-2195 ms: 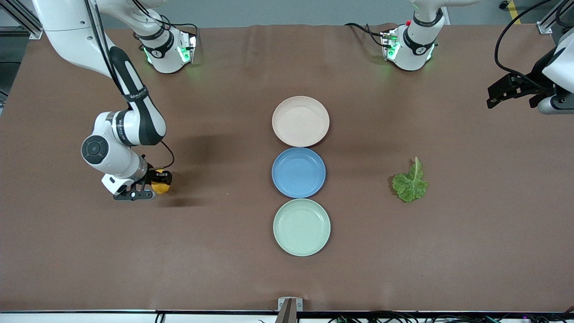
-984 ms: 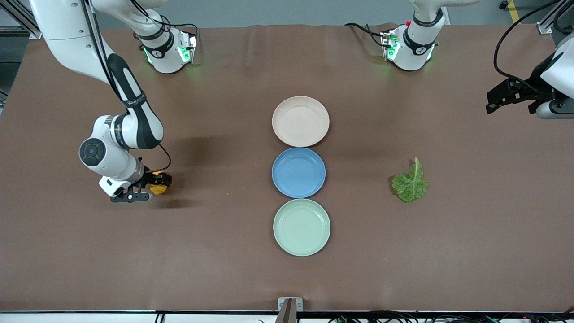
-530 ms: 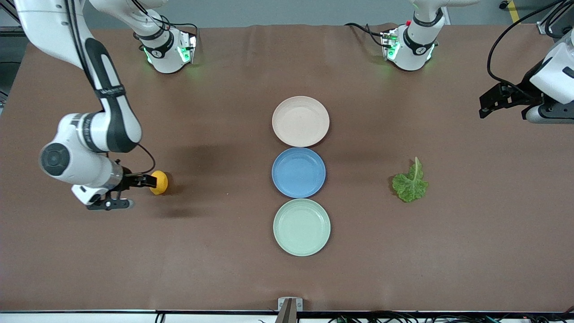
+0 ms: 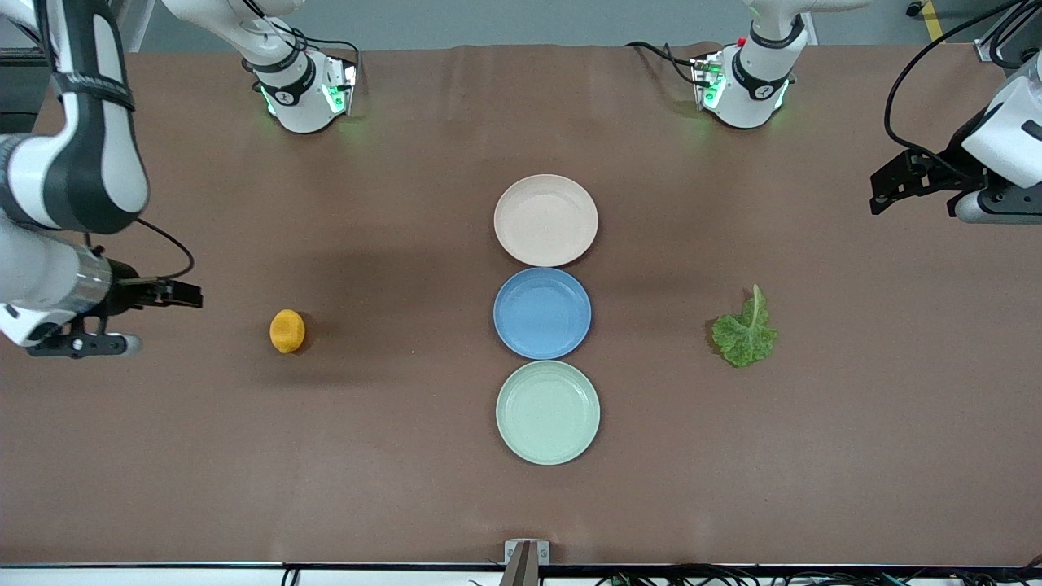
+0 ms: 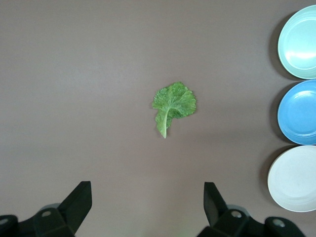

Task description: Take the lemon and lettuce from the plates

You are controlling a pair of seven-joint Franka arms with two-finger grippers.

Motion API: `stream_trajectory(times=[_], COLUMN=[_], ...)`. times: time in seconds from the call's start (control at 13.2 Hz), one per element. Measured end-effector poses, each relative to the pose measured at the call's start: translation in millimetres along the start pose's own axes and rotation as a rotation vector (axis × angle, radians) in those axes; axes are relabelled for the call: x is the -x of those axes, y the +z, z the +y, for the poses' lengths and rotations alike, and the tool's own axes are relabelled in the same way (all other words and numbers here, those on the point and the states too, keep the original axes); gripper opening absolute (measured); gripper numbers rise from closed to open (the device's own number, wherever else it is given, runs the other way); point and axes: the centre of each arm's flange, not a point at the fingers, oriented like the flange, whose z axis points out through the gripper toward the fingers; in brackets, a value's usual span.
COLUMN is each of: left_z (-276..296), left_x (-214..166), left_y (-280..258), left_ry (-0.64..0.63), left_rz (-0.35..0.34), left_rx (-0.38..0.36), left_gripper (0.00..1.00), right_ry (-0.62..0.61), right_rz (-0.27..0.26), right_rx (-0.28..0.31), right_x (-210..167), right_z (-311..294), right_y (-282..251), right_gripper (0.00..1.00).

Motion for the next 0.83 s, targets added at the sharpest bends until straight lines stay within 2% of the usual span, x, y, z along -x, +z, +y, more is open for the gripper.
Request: stream_trajectory(times=[0.15,0.45,0.83], left_z=[0,0,0], left_x=[0,0,0], left_y=[0,0,-1], left_ry=[0.0,0.0,0.0], left_rz=[0.0,0.001,0.002], left_rx=[0.0,0.0,0.0], left_gripper=[1.0,1.0,1.0], right_ry=[0.008,0.009,0.008], right_rz=[0.007,0.059,0.046], right_rx=[0.0,0.005,0.004], right_x=[3,6,6], right_z=[5,6,5], right_y=[-25,-66,-65], right_gripper=[1.0,1.0,1.0])
